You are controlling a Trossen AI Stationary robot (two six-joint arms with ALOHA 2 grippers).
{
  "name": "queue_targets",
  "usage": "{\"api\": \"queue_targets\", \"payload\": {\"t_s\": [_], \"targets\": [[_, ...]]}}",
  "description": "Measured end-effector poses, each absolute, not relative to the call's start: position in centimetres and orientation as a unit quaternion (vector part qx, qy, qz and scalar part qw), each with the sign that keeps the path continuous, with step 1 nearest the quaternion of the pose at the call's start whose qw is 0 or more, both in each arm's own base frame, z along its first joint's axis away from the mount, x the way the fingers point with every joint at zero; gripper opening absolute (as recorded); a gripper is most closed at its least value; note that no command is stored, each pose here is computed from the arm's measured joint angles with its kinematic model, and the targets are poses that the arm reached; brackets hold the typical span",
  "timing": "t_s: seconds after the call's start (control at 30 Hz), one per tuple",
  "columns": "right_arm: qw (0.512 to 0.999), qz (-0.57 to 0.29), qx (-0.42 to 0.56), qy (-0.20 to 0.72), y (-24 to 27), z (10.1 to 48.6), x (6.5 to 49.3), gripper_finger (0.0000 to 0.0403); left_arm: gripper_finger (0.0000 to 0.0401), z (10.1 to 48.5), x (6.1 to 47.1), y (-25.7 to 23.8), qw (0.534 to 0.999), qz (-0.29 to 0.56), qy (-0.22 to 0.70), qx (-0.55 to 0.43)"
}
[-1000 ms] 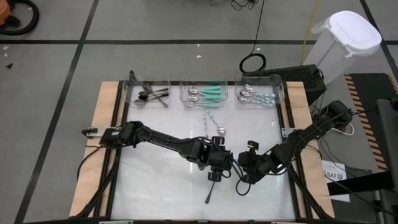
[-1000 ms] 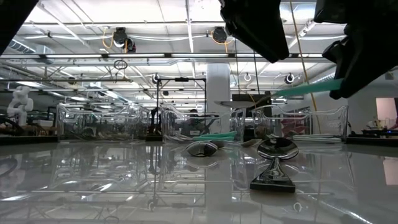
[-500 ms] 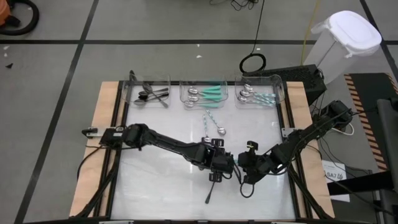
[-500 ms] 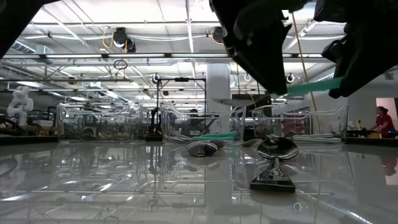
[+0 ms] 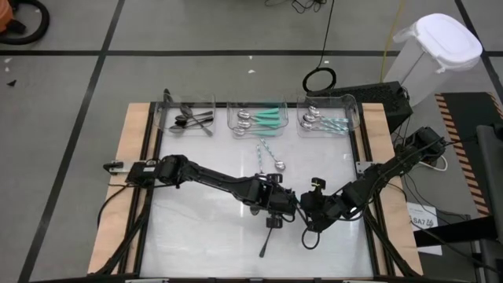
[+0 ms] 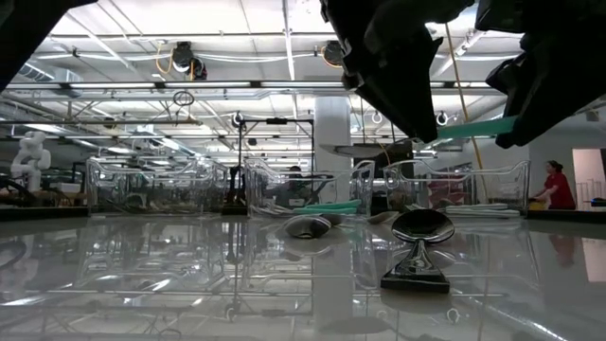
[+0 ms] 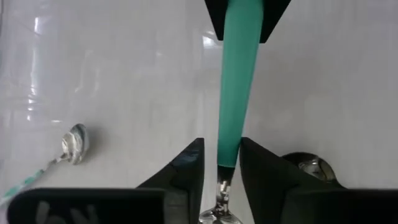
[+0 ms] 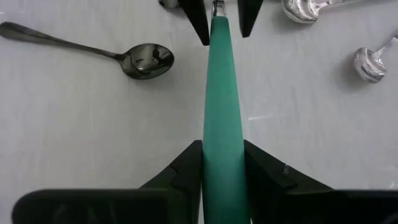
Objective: Sort silverware by color (type)
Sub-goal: Put the green spoon into the center transparent bin
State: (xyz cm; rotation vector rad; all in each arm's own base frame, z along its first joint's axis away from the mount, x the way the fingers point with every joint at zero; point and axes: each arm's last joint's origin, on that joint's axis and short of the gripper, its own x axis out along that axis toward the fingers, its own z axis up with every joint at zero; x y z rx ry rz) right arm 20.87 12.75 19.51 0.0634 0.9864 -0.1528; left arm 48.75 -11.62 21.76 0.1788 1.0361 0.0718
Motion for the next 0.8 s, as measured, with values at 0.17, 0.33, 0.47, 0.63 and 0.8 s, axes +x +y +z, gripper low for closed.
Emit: {"api": "queue_targets", "payload": {"t_s": [0.17, 0.33, 0.47, 0.63, 0.8], "targets": [[0.878, -0.074, 0.03, 0.473, 12.7, 19.5, 20.9, 0.0084, 0.0098, 21.7, 48.8, -11.6, 0.866, 0.043, 0.494, 0.065], [0.879, -0.078, 0.026, 0.469, 12.7, 19.5, 20.9, 0.0084, 0.0104, 21.4, 48.9, -11.7, 0.866, 0.049, 0.495, 0.054], [0.879, -0.079, 0.021, 0.47, 12.7, 19.5, 20.9, 0.0084, 0.0128, 20.7, 49.1, -11.7, 0.863, 0.05, 0.499, 0.056], [0.88, -0.079, 0.022, 0.469, 12.7, 19.5, 20.9, 0.0084, 0.0135, 20.8, 49.1, -11.7, 0.864, 0.054, 0.498, 0.052], [0.88, -0.079, 0.022, 0.468, 12.7, 19.5, 20.9, 0.0084, 0.0108, 20.7, 49.1, -11.7, 0.864, 0.057, 0.498, 0.049]]}}
